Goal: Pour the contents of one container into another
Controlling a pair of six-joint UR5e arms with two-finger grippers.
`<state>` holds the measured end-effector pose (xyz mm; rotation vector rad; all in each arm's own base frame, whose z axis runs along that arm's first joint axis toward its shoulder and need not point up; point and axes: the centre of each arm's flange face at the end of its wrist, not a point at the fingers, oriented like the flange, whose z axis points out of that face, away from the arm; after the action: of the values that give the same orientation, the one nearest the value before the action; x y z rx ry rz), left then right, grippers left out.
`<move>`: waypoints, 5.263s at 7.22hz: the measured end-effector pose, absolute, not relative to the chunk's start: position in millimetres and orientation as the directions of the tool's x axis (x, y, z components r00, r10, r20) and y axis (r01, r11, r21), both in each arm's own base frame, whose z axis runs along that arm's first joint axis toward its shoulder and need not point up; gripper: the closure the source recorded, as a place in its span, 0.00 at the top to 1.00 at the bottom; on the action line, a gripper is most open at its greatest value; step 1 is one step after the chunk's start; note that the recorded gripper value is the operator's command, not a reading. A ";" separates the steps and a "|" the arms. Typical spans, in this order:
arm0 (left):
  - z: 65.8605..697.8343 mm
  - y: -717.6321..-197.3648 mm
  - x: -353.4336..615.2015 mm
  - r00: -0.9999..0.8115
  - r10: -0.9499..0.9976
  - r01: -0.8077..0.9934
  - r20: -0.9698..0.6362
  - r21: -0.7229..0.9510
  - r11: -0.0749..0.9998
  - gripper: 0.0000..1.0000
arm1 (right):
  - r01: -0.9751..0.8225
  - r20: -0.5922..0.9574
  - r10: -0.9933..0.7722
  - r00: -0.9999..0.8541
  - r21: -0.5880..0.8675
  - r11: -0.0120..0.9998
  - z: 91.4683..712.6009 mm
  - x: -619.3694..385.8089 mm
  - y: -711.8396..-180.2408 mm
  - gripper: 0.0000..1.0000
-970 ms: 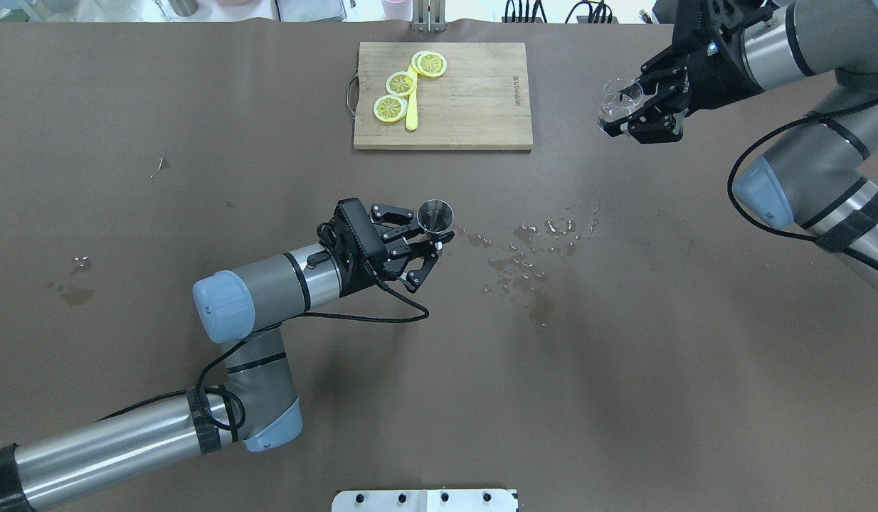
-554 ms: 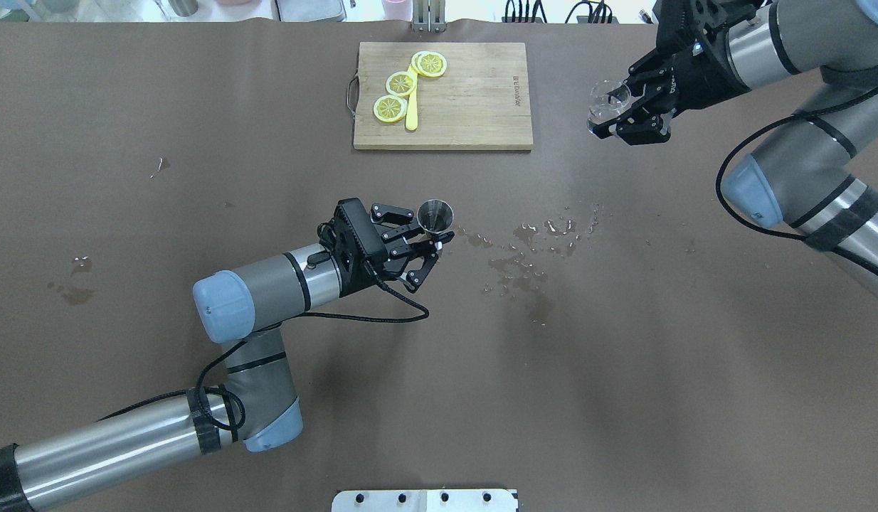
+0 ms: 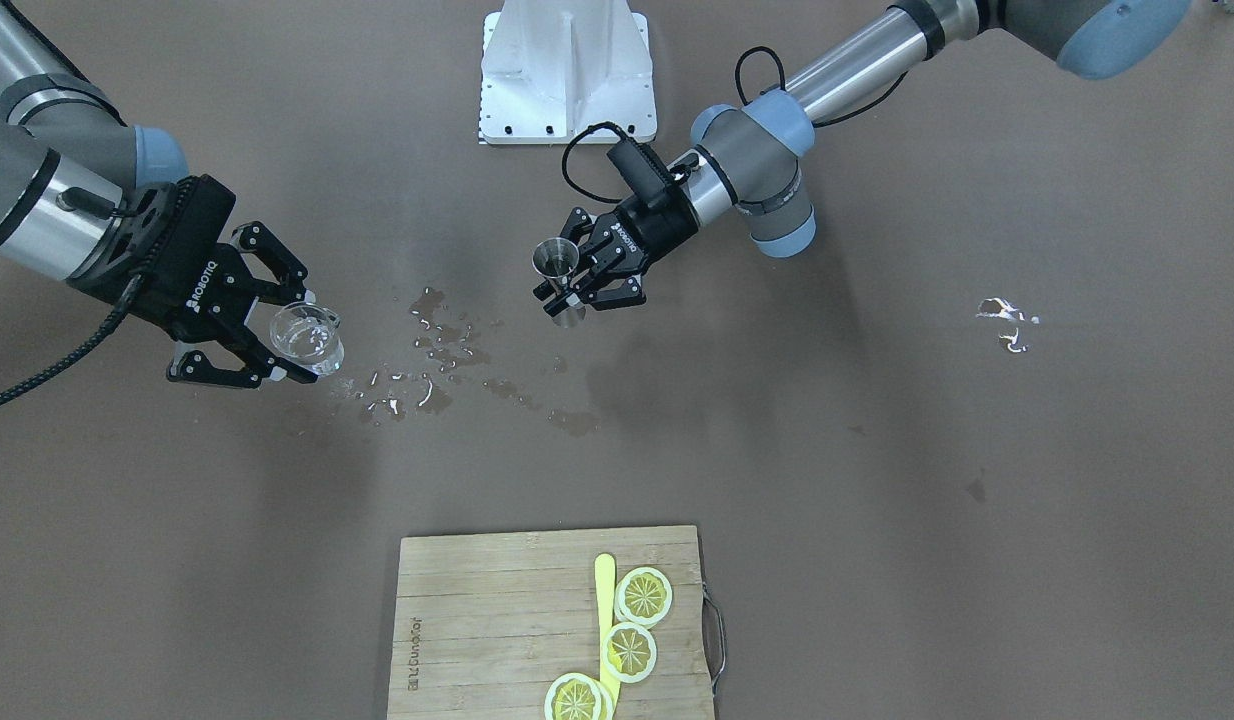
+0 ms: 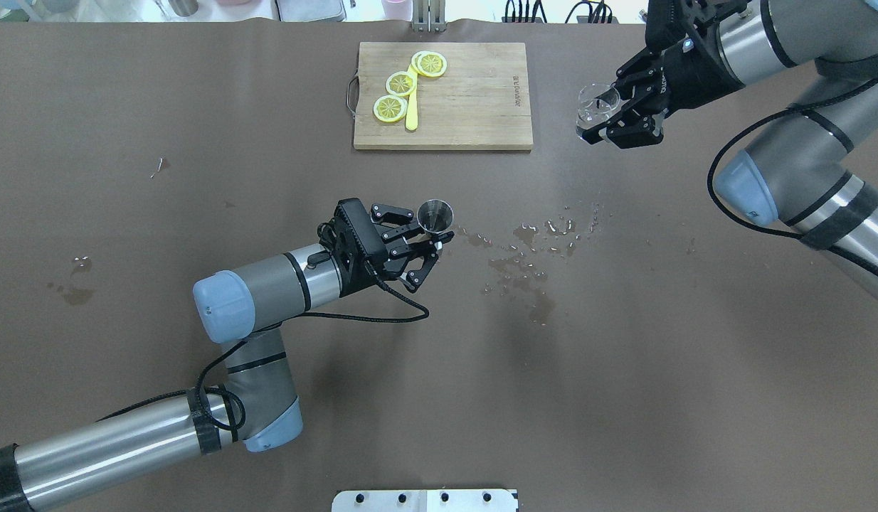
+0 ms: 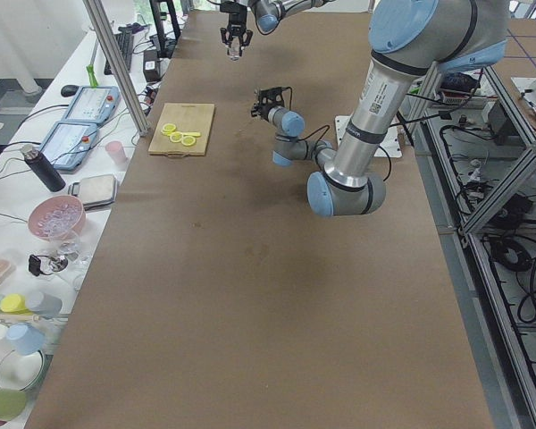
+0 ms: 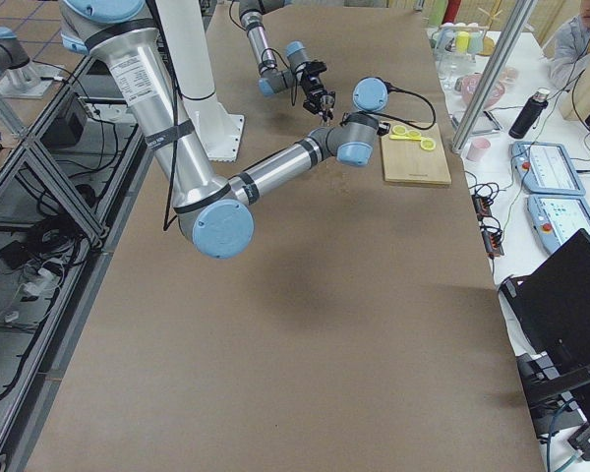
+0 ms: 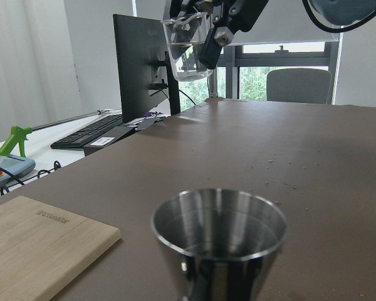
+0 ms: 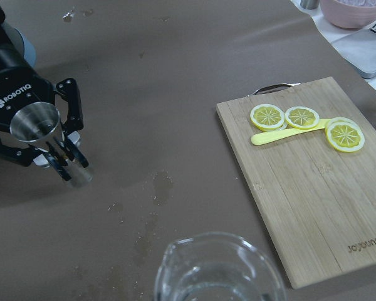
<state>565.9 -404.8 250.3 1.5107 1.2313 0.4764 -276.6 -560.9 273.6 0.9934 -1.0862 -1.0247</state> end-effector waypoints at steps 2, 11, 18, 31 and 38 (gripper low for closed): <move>250.8 -405.5 567.3 0.389 0.871 0.432 -0.302 0.894 0.117 0.00 | 0.161 0.220 -0.963 0.155 0.956 0.245 255.7 -275.6 -556.6 0.00; 256.1 -417.7 563.5 0.414 0.860 0.415 -0.300 0.902 0.115 0.00 | 0.307 0.003 -0.996 0.088 0.951 0.030 226.7 -325.1 -528.6 0.00; 256.0 -418.0 564.7 0.414 0.860 0.414 -0.300 0.903 0.116 0.00 | 0.333 -0.010 -0.998 0.060 0.943 0.011 180.4 -352.8 -537.6 0.00; 259.8 -426.1 561.3 0.428 0.853 0.408 -0.300 0.906 0.113 0.00 | 0.494 -0.017 -0.999 0.043 0.869 0.006 158.4 -400.9 -528.8 0.00; 262.4 -430.6 560.3 0.436 0.848 0.401 -0.300 0.909 0.116 0.00 | 0.584 -0.055 -0.998 0.030 0.812 -0.027 154.1 -439.5 -505.2 0.00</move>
<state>560.3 -430.6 262.4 1.4944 1.1590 0.4691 -439.5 -505.2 154.1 0.7897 -0.6886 -1.4388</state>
